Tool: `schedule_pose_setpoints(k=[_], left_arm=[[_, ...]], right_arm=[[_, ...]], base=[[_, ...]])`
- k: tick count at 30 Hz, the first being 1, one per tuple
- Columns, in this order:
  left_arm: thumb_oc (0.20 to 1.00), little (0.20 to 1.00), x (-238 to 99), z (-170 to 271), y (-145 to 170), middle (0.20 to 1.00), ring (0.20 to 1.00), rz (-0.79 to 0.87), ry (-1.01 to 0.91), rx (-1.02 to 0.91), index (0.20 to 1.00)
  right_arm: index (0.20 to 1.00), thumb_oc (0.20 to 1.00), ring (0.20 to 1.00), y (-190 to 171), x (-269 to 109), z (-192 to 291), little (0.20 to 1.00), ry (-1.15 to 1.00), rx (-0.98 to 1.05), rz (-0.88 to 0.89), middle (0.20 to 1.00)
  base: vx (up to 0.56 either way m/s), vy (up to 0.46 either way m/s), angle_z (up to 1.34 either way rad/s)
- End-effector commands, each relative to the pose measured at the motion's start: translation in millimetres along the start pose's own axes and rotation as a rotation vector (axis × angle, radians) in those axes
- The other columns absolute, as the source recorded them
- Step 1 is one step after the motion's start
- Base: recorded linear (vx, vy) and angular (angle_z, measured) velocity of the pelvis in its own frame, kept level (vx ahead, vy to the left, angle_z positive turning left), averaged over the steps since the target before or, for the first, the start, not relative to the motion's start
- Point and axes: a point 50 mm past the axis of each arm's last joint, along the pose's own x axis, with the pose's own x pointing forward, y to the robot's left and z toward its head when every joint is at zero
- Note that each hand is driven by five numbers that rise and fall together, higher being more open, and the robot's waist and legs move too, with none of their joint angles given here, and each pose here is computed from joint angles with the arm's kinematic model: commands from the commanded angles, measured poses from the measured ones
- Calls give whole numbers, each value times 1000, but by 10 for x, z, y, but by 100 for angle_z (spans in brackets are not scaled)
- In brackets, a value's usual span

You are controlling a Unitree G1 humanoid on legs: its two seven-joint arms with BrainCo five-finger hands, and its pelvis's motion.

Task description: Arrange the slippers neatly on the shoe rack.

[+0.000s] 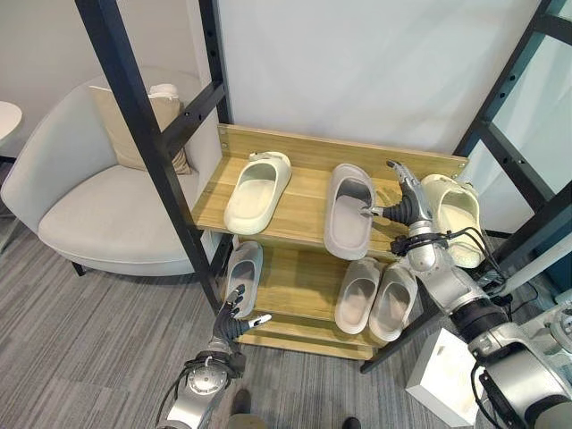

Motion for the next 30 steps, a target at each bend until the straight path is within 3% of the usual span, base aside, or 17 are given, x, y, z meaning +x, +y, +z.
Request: schedule_pose_setpoints(k=[1, 2, 3, 4, 9, 13, 14, 15, 16, 18, 21, 24, 27, 30], left_arm=[[1000, 1000, 205, 394, 1, 1000, 1000, -25, -171, -4, 1000], [1000, 1000, 209, 392, 9, 1000, 1000, -21, -169, -6, 1000], [1000, 1000, 209, 392, 10, 1000, 1000, -21, -169, -6, 1000], [1000, 1000, 207, 385, 18, 1000, 1000, -17, -164, -12, 1000], [1000, 1000, 189, 354, 31, 1000, 1000, -19, -149, -14, 1000], [1000, 1000, 203, 360, 40, 1000, 1000, -8, -141, -23, 1000], [1000, 1000, 201, 358, 39, 1000, 1000, -9, -141, -22, 1000], [1000, 1000, 208, 351, 48, 1000, 1000, 1, -133, -27, 1000], [1000, 1000, 206, 348, 46, 1000, 1000, 0, -132, -27, 1000], [1000, 1000, 216, 347, 69, 1000, 1000, 15, -127, -39, 1000], [1000, 1000, 207, 330, 114, 1000, 1000, 42, -114, -57, 1000], [1000, 1000, 197, 322, 140, 1000, 1000, 52, -109, -64, 1000], [1000, 1000, 173, 315, 171, 1000, 1000, 60, -107, -75, 1000], [1000, 1000, 159, 314, 164, 1000, 1000, 59, -110, -85, 1000]], right_arm=[[890, 890, 890, -429, 334, 146, 890, -62, -102, -117, 890], [335, 335, 335, -438, 372, 118, 335, -29, -94, -117, 335], [335, 335, 335, -438, 372, 119, 335, -29, -94, -117, 335], [200, 200, 200, -386, 370, 87, 200, -5, -81, -86, 200], [200, 200, 200, -269, 340, 74, 200, 29, 3, -39, 200], [200, 200, 200, -222, 289, 299, 200, -9, 385, -55, 200], [200, 200, 200, -223, 285, 293, 200, -8, 386, -55, 200], [200, 200, 200, -268, 218, 416, 200, -63, 559, -81, 200], [200, 200, 200, -268, 212, 410, 200, -61, 559, -81, 200], [200, 200, 200, -434, 48, 572, 200, -177, 839, -134, 200], [200, 200, 200, -664, -139, 727, 200, -312, 1089, -203, 200], [200, 200, 200, -813, -283, 861, 200, -435, 1203, -208, 200], [200, 200, 200, -930, -553, 1236, 200, -685, 1424, -80, 200], [200, 200, 200, -835, -736, 1543, 200, -811, 1493, 134, 200]], base=[[0, 0, 0], [0, 0, 0], [0, 0, 0], [0, 0, 0], [0, 0, 0], [0, 0, 0], [0, 0, 0], [0, 0, 0], [0, 0, 0], [0, 0, 0], [15, -5, 2], [7, -2, -2], [0, 0, 0], [0, -2, -1]])
